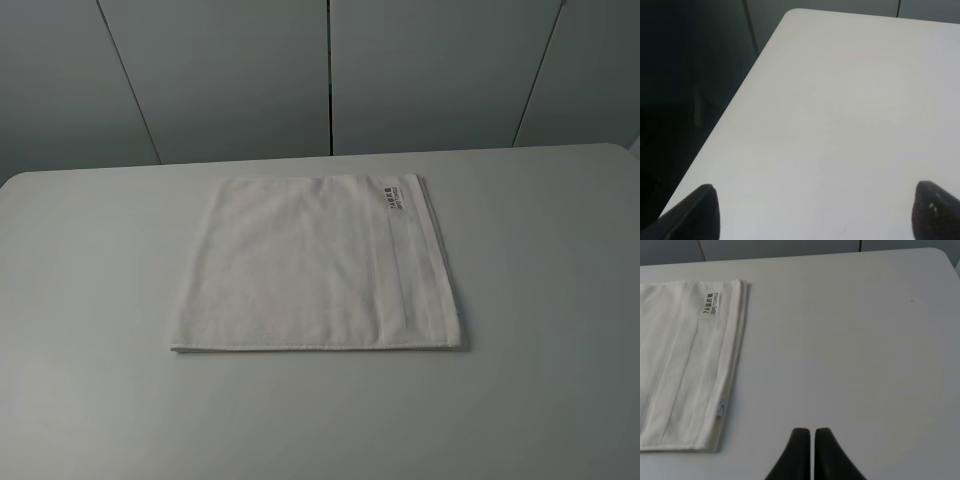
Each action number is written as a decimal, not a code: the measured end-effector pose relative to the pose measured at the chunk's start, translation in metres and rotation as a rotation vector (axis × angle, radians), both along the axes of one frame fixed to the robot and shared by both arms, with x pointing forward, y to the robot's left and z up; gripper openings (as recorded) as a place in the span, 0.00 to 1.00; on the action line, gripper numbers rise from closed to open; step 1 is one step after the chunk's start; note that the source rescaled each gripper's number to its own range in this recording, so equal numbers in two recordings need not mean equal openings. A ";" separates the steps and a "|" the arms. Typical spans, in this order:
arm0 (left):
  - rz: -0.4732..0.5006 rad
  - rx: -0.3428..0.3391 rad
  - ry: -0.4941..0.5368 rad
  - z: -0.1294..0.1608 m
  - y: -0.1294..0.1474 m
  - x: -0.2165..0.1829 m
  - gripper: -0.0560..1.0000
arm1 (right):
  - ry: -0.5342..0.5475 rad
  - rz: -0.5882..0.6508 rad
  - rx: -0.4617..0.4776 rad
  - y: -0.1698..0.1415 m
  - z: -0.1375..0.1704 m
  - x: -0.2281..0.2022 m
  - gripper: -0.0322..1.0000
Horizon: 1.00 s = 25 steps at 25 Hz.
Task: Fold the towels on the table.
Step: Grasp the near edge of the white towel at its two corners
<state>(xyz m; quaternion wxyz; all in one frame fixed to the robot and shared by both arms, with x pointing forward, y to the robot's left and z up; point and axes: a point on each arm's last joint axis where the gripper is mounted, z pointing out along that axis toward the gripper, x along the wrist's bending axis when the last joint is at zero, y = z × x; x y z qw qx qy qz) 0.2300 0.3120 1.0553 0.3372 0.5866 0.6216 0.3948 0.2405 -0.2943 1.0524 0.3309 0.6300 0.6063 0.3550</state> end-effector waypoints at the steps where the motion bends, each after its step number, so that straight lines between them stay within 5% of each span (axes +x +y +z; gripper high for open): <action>1: 0.000 0.000 0.000 0.000 0.000 0.000 1.00 | 0.000 0.002 0.004 0.000 0.000 0.000 0.03; 5: 0.000 0.000 0.000 0.000 0.000 0.000 1.00 | -0.001 0.012 -0.003 0.001 0.000 0.000 0.16; 8: 0.000 0.000 0.000 0.000 0.000 0.000 1.00 | -0.001 0.014 -0.003 0.001 0.000 0.000 0.54; 10: 0.000 0.000 0.000 0.000 0.000 0.000 1.00 | -0.001 0.015 -0.002 0.001 0.000 0.000 0.89; 11: 0.000 0.000 0.000 0.000 0.000 0.000 1.00 | -0.001 0.016 -0.006 0.001 0.000 0.000 0.95; 25: 0.001 -0.002 0.000 0.000 0.000 0.000 1.00 | -0.001 0.016 -0.006 0.001 0.000 0.000 1.00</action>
